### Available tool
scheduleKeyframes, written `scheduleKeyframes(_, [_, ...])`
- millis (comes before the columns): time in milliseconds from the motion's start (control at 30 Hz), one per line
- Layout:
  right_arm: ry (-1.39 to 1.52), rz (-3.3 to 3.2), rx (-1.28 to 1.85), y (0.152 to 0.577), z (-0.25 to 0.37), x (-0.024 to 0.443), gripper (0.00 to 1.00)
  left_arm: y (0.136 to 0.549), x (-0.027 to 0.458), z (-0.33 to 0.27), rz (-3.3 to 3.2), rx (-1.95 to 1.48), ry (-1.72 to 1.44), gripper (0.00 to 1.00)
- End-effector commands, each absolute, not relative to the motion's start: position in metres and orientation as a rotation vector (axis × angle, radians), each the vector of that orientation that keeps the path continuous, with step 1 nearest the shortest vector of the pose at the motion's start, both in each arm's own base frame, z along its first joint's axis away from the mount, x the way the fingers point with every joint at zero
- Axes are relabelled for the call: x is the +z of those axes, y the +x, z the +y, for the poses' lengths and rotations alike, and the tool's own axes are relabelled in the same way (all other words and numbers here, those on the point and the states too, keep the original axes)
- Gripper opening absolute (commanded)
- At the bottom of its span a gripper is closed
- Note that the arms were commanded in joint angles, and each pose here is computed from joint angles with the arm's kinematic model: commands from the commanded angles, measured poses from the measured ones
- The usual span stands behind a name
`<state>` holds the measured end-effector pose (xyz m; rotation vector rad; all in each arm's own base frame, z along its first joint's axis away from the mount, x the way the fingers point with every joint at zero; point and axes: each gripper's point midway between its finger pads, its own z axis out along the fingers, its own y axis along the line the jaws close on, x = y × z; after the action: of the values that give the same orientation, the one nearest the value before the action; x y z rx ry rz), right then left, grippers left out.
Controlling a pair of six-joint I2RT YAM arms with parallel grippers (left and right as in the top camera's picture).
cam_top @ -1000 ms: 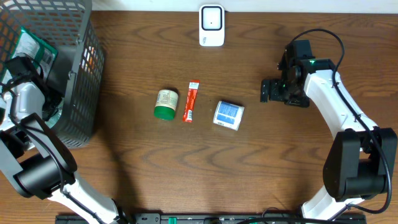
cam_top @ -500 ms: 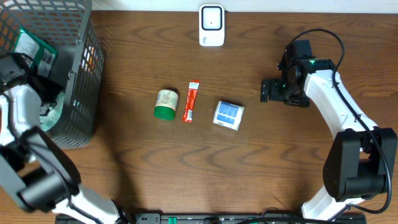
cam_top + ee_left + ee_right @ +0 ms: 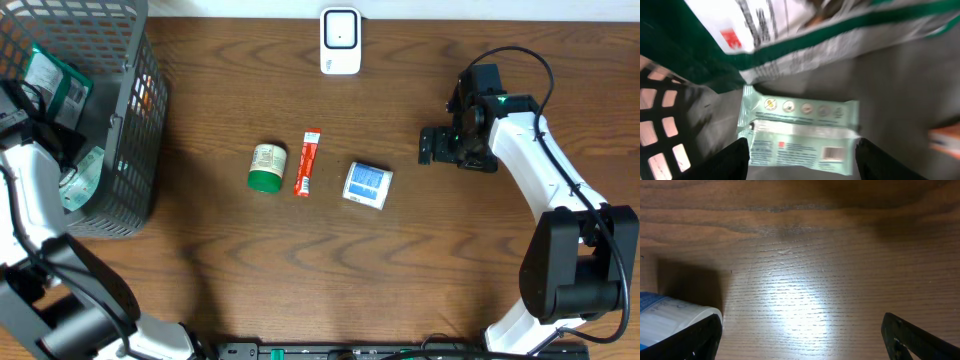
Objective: Scan the item barcode
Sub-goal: 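Grasp the mint-green wipes pack in the basket with the left gripper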
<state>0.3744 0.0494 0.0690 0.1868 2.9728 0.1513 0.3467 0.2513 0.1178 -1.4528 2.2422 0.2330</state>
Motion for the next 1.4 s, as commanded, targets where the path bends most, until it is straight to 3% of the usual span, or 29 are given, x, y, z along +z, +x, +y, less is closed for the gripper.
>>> scheduleKeyframes(0, [0.179,2.949,0.147,0.378,0.049,0.077,0.99,0.339,0.094,0.254,2.374,0.312,-1.385,0.7])
scheduleKeyframes(300, [0.18,2.949,0.147,0.378,0.049,0.077,0.99,0.329,0.057,0.252,2.57,0.343,-1.286,0.71])
scheduleKeyframes(367, [0.18,2.949,0.147,0.378,0.049,0.077,0.99,0.325,0.052,0.254,2.579,0.343,-1.301,0.8])
scheduleKeyframes(667, [0.179,2.949,0.147,0.378,0.049,0.077,0.99,0.318,0.018,0.235,2.685,0.179,-1.346,0.91])
scheduleKeyframes(1000, [0.179,2.949,0.147,0.378,0.049,0.077,0.99,0.354,0.024,0.203,2.626,-0.209,-1.265,0.82])
scheduleKeyframes(1367, [0.18,2.949,0.147,0.378,0.049,0.077,0.99,0.37,0.073,0.22,2.488,-0.12,-1.187,0.82])
